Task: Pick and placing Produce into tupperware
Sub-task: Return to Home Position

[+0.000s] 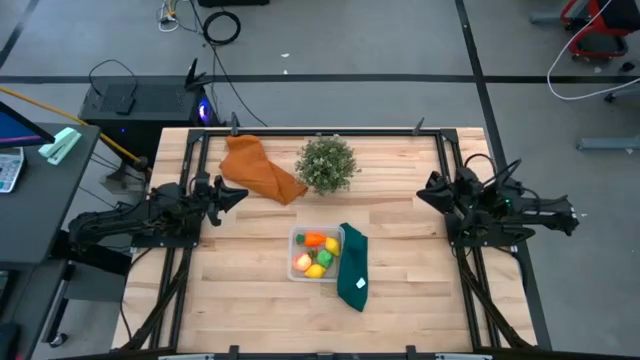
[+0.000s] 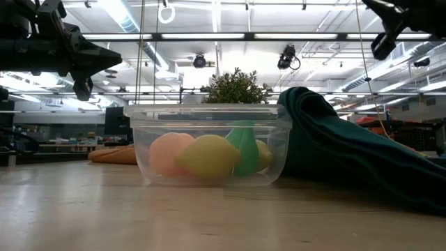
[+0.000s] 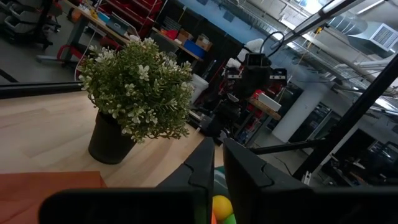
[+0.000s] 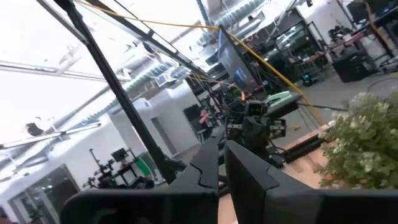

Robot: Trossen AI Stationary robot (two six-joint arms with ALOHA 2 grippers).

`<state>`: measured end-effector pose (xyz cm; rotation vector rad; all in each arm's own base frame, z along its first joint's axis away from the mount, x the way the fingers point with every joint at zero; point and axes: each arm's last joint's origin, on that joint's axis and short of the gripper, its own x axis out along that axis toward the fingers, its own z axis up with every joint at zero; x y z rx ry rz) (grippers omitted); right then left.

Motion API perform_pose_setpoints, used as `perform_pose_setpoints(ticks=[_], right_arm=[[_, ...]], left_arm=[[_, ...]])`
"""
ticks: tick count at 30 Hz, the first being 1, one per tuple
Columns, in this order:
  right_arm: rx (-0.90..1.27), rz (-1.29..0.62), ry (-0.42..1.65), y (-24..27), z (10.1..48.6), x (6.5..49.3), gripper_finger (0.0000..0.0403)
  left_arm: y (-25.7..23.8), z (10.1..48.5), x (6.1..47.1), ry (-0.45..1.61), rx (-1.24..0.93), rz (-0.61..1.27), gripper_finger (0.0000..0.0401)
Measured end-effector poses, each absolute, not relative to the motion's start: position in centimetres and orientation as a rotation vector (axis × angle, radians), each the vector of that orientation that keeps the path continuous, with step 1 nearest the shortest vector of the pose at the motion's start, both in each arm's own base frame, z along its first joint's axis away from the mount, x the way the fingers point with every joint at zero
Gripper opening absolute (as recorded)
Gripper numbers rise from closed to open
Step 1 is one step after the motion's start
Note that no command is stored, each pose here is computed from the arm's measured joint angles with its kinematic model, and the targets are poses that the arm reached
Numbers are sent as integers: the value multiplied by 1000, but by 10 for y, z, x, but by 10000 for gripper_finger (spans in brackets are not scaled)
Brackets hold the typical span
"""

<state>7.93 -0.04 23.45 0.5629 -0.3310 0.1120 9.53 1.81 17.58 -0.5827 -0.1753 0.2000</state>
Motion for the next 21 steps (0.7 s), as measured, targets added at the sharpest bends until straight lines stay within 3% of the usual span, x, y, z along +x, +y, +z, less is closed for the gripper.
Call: perform_pose_setpoints(ticks=[9,14,21], right_arm=[[605,205,-417,1,209,87,0],[566,255,-375,3,207,88,0],[524,180,-194,3,189,94,0]], left_arm=[[18,176,95,-175,-582,200,39],[18,176,95,-175,-582,200,45],[18,176,95,-175,-583,200,41]])
